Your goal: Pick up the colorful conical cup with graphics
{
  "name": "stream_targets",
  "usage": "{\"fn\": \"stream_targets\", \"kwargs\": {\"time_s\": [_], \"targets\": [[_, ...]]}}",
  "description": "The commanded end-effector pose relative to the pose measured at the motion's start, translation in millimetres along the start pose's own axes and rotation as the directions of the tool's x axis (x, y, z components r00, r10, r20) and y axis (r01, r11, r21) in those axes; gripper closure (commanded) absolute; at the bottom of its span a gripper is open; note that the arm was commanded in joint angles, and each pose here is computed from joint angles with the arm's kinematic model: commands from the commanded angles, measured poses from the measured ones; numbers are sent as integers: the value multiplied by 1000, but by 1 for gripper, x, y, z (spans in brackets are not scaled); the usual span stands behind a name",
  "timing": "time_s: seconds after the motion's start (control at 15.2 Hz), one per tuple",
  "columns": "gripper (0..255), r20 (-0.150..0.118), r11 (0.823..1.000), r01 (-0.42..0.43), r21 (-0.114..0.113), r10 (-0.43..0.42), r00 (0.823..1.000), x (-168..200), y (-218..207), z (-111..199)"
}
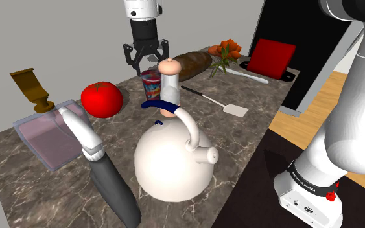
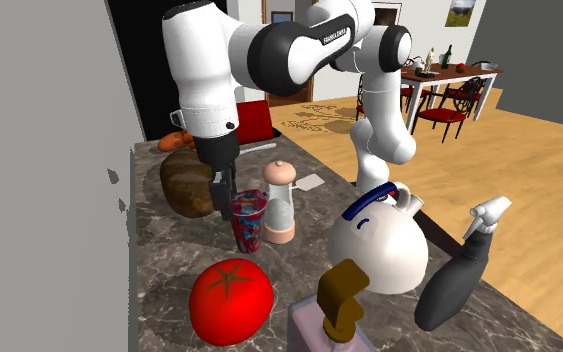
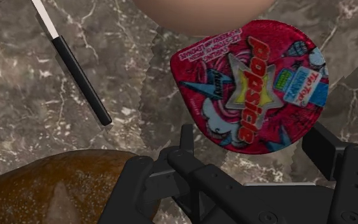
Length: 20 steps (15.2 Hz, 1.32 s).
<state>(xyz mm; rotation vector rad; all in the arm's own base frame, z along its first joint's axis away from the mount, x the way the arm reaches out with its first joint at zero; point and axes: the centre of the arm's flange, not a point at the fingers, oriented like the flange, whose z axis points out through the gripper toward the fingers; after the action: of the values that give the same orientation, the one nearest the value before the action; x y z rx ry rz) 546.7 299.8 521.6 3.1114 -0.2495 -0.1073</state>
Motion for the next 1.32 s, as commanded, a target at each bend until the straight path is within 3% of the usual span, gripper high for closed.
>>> {"fn": "stream_targets", "kwargs": {"time_s": [0.0,0.4,1.25], "targets": [[255,2,1000,1,-1,-1,1000,0,0,1],[255,2,1000,1,-1,-1,1000,0,0,2],[255,2,1000,1,-1,-1,1000,-5,2,-67]]}}
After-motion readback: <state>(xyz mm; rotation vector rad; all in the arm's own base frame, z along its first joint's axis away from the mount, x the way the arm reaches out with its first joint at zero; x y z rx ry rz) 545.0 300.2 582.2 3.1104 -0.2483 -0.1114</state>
